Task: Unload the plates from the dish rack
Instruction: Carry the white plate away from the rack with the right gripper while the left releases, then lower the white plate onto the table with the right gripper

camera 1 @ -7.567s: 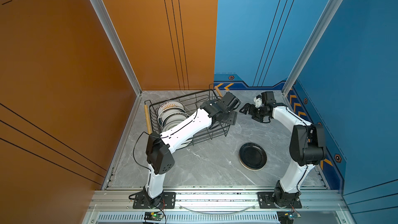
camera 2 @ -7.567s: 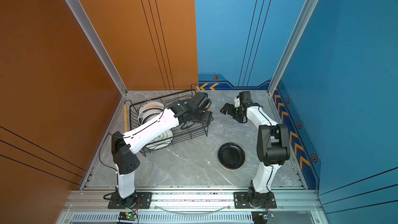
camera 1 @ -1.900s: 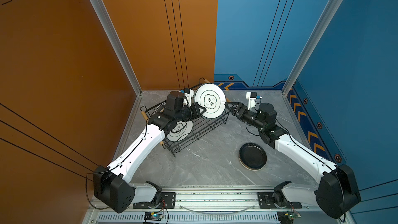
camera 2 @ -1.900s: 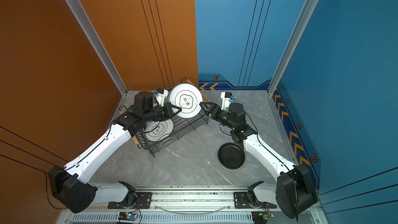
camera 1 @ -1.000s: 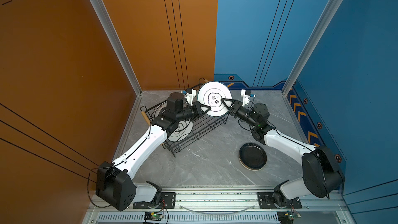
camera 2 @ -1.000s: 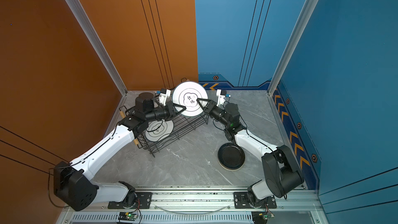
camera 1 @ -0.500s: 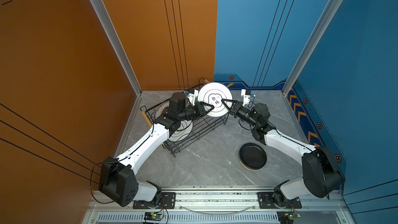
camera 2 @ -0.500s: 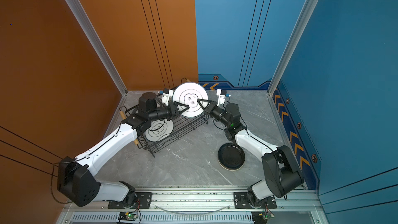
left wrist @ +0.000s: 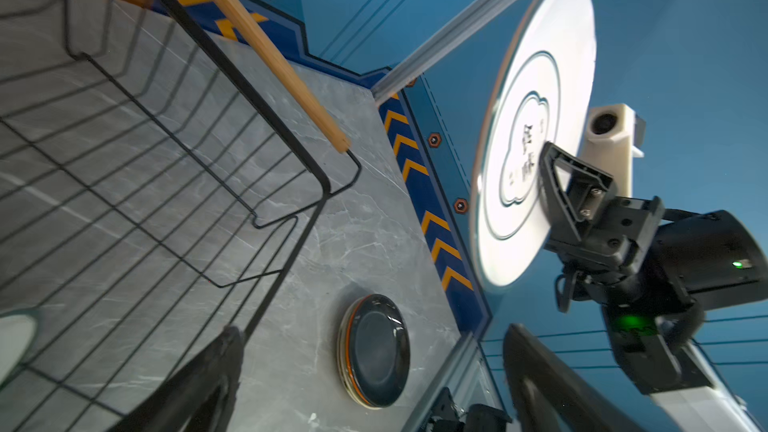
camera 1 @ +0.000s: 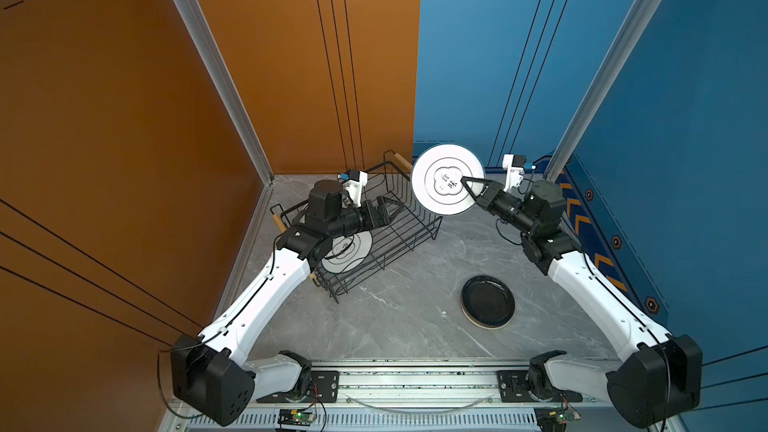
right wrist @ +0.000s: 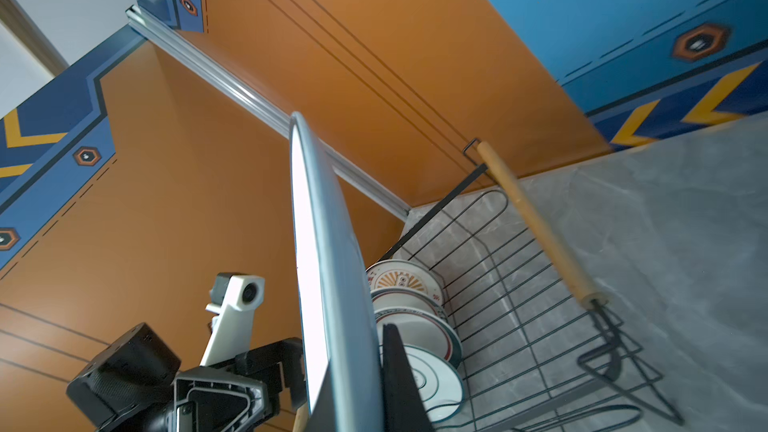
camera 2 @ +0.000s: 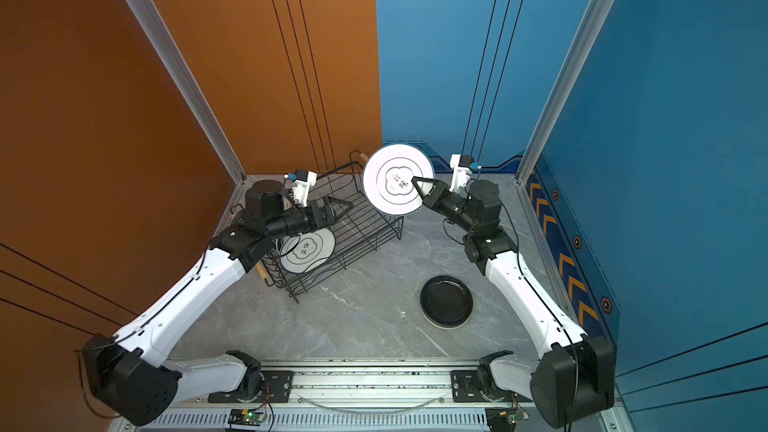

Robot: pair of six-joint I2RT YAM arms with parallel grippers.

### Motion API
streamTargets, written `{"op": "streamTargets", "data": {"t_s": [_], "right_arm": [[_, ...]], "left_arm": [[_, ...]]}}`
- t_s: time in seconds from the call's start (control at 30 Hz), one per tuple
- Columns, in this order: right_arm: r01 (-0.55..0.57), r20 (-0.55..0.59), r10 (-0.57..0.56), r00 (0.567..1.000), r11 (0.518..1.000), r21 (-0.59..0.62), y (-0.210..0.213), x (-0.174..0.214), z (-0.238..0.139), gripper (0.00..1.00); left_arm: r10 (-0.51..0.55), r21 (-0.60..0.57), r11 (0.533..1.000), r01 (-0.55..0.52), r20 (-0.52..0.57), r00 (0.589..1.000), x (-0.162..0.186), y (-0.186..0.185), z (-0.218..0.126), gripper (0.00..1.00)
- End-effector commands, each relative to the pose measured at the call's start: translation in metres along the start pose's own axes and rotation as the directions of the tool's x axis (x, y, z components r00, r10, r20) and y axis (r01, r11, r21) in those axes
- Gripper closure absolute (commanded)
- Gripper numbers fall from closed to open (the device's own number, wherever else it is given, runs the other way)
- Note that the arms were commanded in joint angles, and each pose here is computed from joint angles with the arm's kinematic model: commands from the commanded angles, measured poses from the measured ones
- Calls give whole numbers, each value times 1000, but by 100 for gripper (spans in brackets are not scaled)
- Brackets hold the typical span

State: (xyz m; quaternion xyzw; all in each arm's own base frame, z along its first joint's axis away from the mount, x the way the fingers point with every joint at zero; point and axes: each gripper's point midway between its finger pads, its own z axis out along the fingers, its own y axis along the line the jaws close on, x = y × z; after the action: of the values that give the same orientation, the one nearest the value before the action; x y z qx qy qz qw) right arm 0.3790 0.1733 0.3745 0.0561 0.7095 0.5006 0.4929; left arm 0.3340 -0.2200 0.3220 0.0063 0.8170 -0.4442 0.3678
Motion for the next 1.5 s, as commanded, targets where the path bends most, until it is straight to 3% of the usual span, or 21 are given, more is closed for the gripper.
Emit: {"op": "streamTargets", "data": {"t_s": [0.0,0.1,0.23,0.43,0.63,0.83,1.03,1.13,1.23,1.37,1.47], "right_arm": [[81,45,-90,995,980,180,-24,-28,-34,100],[73,95,-115,989,931,359,-59,-49,-65,100],[-54,159,-37,987,844,534,-119,-61,-101,100],[-165,152,85,985,727,666,-190,-45,-120,100],[-189,53,221,974,656,731,-247,-6,-110,100],[-151,-52,300,953,615,774,-281,30,-100,100],[-158,-103,365,925,617,771,-305,53,-85,100],[-165,-116,384,916,625,763,-313,62,-77,100],[-170,-122,394,911,628,760,-318,68,-72,100],[-191,-124,414,902,638,746,-321,76,-66,100],[-203,-124,432,893,635,745,-325,83,-65,98]], "left_arm": [[112,-249,963,-101,32,993,-8,38,-31,2],[121,-361,927,-101,32,992,-10,65,-44,2],[156,-440,887,-140,2,988,-10,85,-48,2],[234,-513,822,-247,-91,968,-3,102,-50,2],[202,-626,742,-239,-131,971,2,123,-54,2],[154,-673,699,-242,-188,970,10,123,-53,2],[158,-702,660,-267,-217,963,6,130,-51,2],[206,-684,648,-334,-265,942,6,129,-46,2],[257,-701,598,-389,-292,921,4,131,-49,2],[249,-714,584,-386,-295,922,8,138,-53,2],[209,-711,603,-362,-297,932,12,146,-49,2]]}}
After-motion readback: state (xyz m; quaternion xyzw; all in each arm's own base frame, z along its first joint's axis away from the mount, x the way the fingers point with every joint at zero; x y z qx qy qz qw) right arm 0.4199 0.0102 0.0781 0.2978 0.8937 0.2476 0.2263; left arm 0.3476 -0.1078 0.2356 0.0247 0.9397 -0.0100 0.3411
